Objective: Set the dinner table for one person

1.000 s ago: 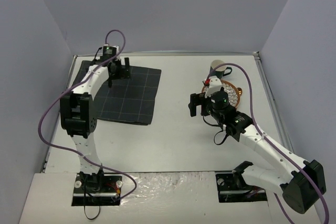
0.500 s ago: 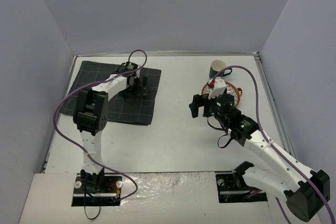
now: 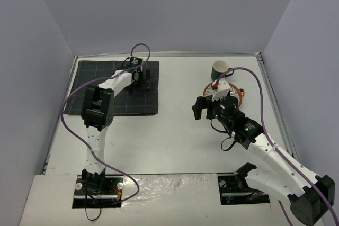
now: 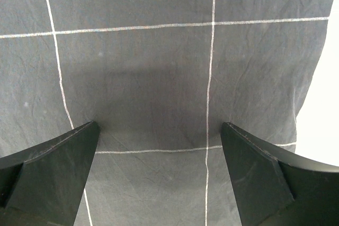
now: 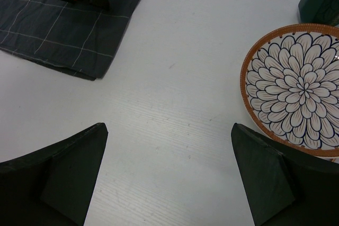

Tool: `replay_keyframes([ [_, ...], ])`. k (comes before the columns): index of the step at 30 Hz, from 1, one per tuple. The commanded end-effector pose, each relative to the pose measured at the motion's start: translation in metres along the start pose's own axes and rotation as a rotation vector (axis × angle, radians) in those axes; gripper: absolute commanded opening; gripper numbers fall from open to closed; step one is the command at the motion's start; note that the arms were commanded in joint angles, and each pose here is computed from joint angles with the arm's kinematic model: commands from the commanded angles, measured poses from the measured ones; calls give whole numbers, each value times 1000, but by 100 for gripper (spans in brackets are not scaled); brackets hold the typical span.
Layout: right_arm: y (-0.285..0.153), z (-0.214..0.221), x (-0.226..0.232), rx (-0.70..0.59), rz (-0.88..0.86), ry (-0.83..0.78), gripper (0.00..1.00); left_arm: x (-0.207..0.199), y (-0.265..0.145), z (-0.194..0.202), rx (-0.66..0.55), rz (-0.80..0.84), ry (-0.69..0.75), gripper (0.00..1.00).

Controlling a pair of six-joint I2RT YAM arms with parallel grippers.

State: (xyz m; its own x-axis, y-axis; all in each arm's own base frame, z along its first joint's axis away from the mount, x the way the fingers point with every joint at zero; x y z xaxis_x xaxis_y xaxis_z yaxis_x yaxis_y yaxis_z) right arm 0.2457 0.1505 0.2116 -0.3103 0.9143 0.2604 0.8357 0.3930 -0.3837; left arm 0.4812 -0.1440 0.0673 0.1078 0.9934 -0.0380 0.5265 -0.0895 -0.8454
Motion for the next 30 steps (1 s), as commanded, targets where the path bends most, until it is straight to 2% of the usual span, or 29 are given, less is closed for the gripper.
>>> replay_keyframes([
  [1, 2, -15, 1, -61, 4, 20, 100, 0, 8, -7, 1, 11, 4, 97],
  [8, 4, -12, 1, -49, 7, 18, 100, 2, 10, -16, -12, 14, 21, 97],
  [13, 5, -13, 2, -48, 0, 18, 100, 6, -8, -22, -32, 1, 23, 97],
  [23, 7, -13, 5, -40, -15, 13, 100, 22, -108, -60, -221, -16, -58, 97],
  [30, 3, -18, 3, -68, 5, 33, 100, 41, -135, -40, -237, -53, -102, 97],
])
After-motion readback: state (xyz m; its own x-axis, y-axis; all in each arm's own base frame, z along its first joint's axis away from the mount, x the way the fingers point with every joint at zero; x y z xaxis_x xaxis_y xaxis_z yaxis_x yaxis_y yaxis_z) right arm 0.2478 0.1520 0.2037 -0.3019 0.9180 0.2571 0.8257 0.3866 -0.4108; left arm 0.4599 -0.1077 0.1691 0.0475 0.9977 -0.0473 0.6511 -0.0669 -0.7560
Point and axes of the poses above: each gripper's point midway between its finger pads, its own y axis out along the fingers, its own x axis along the line the jaws close on, z = x × y, the point moved 4 cm from there along -y, back along the fingers, and after that the axes turned 6 degrees about y, right-handed, at the moved point
